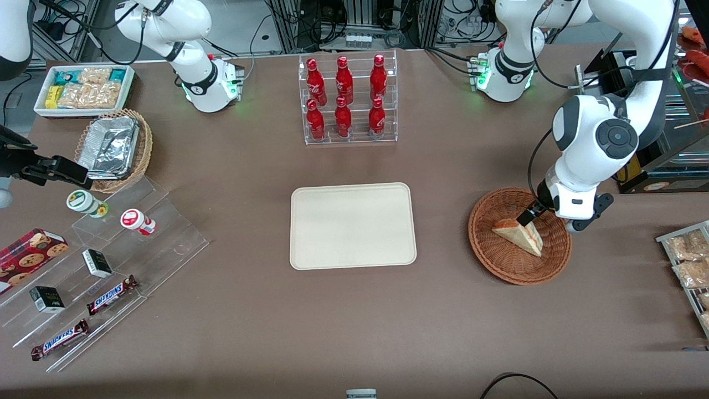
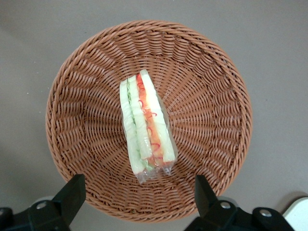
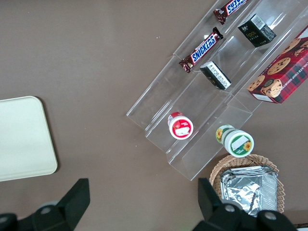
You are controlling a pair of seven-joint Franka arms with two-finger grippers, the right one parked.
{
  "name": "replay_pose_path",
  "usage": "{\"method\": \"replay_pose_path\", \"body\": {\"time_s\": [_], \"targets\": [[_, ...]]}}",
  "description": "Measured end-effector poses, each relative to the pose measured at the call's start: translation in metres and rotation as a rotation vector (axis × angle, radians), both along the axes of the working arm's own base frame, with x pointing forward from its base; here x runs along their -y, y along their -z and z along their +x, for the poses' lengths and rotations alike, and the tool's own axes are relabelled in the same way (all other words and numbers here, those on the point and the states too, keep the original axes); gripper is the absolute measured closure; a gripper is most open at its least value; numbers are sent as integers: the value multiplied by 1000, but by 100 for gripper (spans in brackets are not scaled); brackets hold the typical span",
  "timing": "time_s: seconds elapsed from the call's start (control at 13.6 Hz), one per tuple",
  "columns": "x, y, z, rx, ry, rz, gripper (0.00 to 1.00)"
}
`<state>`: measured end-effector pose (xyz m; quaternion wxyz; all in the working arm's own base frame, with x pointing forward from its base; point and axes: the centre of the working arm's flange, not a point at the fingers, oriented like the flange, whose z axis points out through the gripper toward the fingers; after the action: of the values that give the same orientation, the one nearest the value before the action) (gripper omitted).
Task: Place sandwich from basket to tray
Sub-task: 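Lower the open left gripper around the wrapped sandwich in the basket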
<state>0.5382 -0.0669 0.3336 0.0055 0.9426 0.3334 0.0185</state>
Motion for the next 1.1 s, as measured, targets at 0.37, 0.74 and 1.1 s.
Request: {"method": "replay_pose_path", "body": {"time_s": [0.37,0.74,1.1], "targets": [[0,35,8,18,-77,-6,0],[0,57,7,-10,-80,-2,0],[-2,65,6,-20,-92,0,0]]}}
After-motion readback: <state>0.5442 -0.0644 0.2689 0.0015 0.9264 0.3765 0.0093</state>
